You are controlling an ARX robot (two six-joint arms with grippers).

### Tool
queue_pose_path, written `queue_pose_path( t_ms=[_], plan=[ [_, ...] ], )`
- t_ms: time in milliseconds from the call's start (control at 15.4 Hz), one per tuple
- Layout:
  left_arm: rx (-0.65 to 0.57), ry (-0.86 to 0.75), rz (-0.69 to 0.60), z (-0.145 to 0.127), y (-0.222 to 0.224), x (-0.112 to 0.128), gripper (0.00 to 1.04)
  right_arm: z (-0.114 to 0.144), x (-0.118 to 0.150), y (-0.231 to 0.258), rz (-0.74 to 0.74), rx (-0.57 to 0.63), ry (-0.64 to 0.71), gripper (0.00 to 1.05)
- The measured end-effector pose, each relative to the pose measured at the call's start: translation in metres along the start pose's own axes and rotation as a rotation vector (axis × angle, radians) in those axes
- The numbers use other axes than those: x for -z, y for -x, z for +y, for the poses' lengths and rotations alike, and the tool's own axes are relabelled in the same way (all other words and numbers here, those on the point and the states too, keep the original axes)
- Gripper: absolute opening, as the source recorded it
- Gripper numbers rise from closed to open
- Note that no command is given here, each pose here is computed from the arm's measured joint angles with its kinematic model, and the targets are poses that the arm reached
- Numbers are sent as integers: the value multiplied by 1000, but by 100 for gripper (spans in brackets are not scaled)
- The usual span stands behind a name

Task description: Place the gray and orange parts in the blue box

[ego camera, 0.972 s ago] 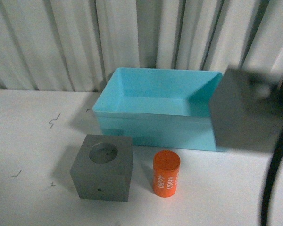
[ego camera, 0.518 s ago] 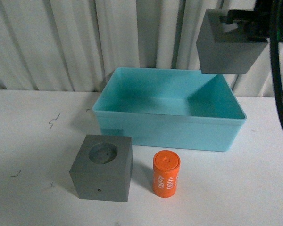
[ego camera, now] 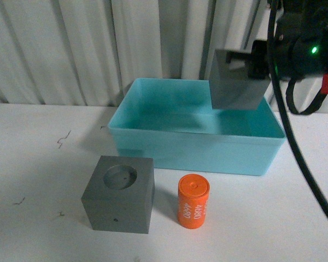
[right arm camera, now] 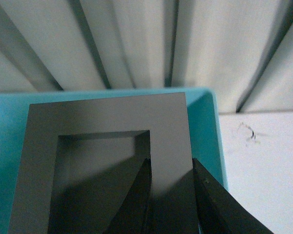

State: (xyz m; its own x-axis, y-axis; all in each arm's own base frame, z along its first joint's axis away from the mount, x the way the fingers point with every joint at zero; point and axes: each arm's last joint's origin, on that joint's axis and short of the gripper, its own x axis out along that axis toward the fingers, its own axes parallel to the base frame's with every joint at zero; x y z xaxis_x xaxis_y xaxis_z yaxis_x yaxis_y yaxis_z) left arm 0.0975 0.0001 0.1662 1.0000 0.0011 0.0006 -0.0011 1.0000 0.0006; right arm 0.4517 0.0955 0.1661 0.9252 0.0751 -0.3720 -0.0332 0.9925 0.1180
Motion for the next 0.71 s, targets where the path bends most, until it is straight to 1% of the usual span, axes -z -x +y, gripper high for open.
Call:
queue_pose_path(
  t_ms=[65,130,194,259,324,389,453,583,648,712],
  plan=[
    [0,0,0,0,0,0,98,-2,18,-10,53,24,-6,18],
    [0,0,0,0,0,0,98,-3,29,-15,89,36,-8,18],
    [0,0,0,0,0,0,98,-3,33,-18,109,46,-14,18],
    [0,0,0,0,0,0,98,5,18,-25,69,41,-45,18],
    [0,0,0,0,0,0,98,9,18,-27,73,37,-45,49],
    [0,0,0,0,0,0,98,9,18,-27,72,36,-45,60],
    [0,0,0,0,0,0,98,9,16,-26,36,40,-52,73],
    [0,0,0,0,0,0,98,4,6,-9,-24,40,-68,95],
    [0,0,0,0,0,0,98,-3,-9,12,-83,34,-80,100],
    [0,0,0,0,0,0,98,-11,-34,47,-175,31,-78,97]
  ],
)
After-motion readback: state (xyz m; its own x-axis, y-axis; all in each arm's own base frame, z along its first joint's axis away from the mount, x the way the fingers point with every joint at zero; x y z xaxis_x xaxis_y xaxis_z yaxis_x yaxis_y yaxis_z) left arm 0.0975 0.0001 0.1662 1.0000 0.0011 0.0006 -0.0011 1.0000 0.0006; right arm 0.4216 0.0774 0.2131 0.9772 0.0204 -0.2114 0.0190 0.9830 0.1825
